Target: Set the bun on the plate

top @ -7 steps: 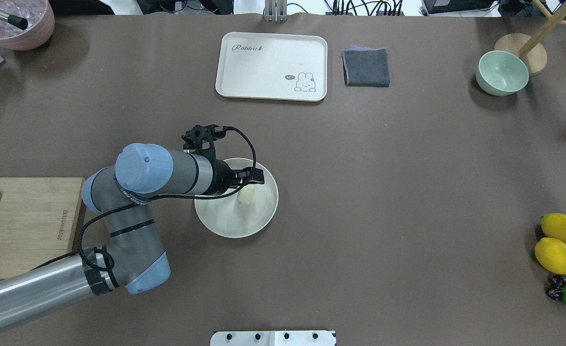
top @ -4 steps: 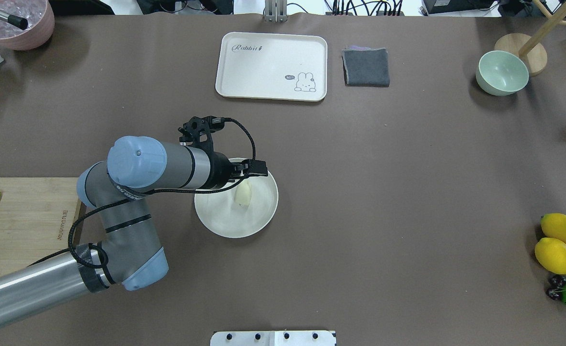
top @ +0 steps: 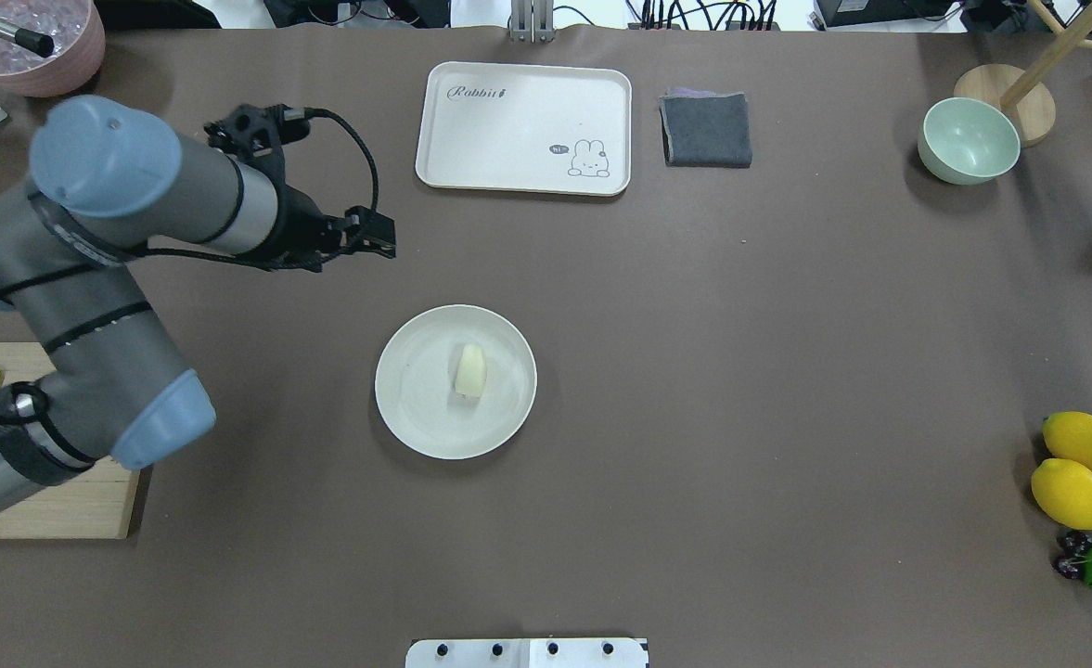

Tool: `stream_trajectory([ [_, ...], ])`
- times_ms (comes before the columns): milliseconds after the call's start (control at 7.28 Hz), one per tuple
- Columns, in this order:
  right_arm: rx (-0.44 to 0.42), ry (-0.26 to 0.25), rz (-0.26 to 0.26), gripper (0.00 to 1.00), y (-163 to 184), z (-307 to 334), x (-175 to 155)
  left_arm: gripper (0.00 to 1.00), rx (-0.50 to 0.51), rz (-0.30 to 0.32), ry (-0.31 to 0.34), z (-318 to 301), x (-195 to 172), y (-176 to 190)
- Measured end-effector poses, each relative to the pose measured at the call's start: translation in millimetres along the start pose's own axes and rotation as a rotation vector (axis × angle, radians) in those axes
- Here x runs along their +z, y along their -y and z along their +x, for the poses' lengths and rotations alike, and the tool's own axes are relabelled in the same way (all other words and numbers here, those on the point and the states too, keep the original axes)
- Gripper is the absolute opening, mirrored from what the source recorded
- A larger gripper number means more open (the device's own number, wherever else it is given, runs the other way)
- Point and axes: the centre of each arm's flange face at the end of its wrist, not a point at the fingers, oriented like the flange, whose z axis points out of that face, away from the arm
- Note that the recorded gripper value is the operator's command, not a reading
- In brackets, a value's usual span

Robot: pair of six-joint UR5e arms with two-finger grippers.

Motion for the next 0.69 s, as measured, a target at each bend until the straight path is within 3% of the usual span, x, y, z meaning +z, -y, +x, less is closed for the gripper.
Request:
stream_trajectory([
  [412,0.03,-0.014,-0.027,1.0,-9.0,23.9,-3.6,0.98,0.189,-0.04,0.243,-130.0,-93.9,87.8],
  [687,0.008,-0.022,-0.033,1.0,-13.4,35.7,-4.5,0.98,0.259,-0.093,0.297,-254.0,-156.5,130.9],
])
